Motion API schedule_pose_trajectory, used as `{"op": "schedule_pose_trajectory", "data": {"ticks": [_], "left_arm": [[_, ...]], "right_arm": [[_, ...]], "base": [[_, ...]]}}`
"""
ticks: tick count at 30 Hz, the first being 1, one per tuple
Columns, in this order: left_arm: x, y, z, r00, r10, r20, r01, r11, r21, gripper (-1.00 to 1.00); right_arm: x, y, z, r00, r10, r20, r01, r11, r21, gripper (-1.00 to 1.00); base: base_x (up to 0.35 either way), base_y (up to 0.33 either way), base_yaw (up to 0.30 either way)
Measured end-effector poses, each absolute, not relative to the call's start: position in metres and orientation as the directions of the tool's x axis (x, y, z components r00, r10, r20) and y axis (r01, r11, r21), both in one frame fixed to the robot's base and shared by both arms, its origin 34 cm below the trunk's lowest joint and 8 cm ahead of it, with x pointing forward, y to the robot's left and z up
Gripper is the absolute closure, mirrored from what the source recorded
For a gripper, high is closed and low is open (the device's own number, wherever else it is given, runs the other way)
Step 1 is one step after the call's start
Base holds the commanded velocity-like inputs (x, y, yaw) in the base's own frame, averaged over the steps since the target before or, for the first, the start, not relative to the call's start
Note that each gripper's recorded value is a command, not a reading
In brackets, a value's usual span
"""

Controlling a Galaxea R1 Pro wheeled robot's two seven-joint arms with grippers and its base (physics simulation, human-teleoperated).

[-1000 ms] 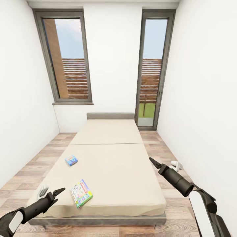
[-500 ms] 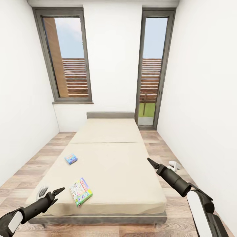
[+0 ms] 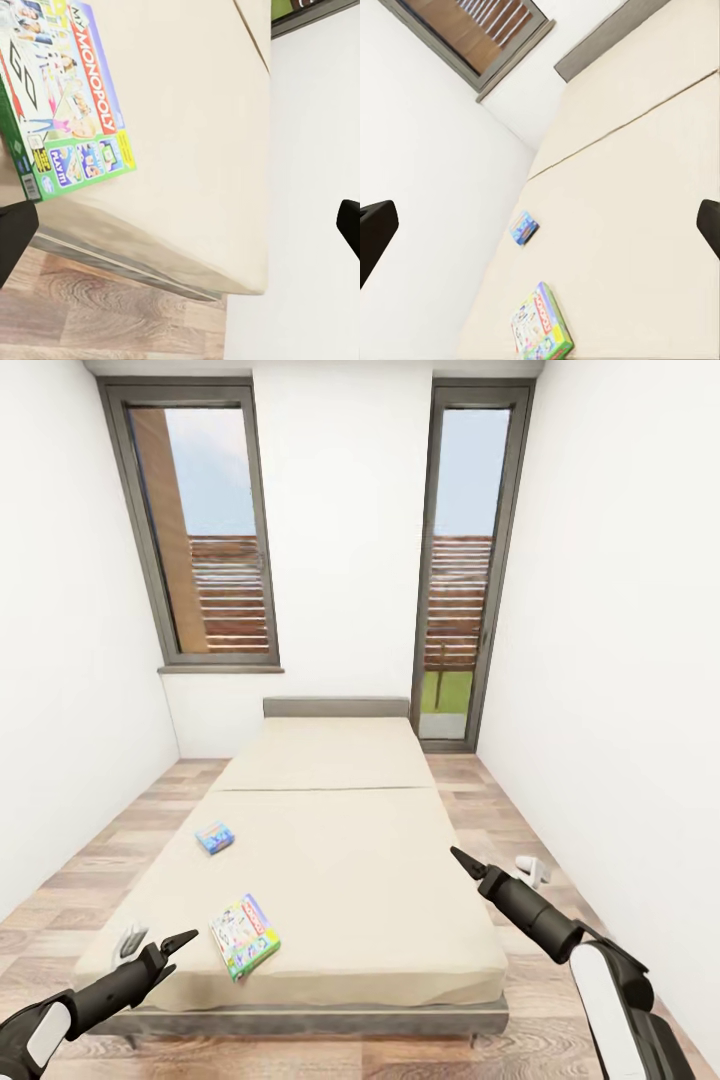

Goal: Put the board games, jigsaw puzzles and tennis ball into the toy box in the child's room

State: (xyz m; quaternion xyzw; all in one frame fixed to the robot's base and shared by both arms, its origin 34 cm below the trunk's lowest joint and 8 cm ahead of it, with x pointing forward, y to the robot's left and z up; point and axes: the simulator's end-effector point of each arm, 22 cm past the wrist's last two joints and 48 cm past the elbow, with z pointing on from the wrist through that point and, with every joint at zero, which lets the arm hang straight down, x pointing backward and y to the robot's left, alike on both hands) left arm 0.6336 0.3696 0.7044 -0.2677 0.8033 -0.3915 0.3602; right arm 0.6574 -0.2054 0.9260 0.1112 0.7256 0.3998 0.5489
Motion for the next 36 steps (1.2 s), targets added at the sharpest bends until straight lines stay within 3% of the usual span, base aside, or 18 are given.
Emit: {"op": "schedule_pose_trajectory", "data": {"ticks": [36], "left_arm": [[0.628, 0.370, 0.641, -0.596, -0.712, -0.371, -0.139, 0.547, -0.825, -1.00]], "right_arm": [[0.652, -0.217, 0.849, -0.383, 0.596, -0.706, -0.251, 0.668, 0.701, -1.00]], "base": [[0.000, 0.000, 0.000]]}}
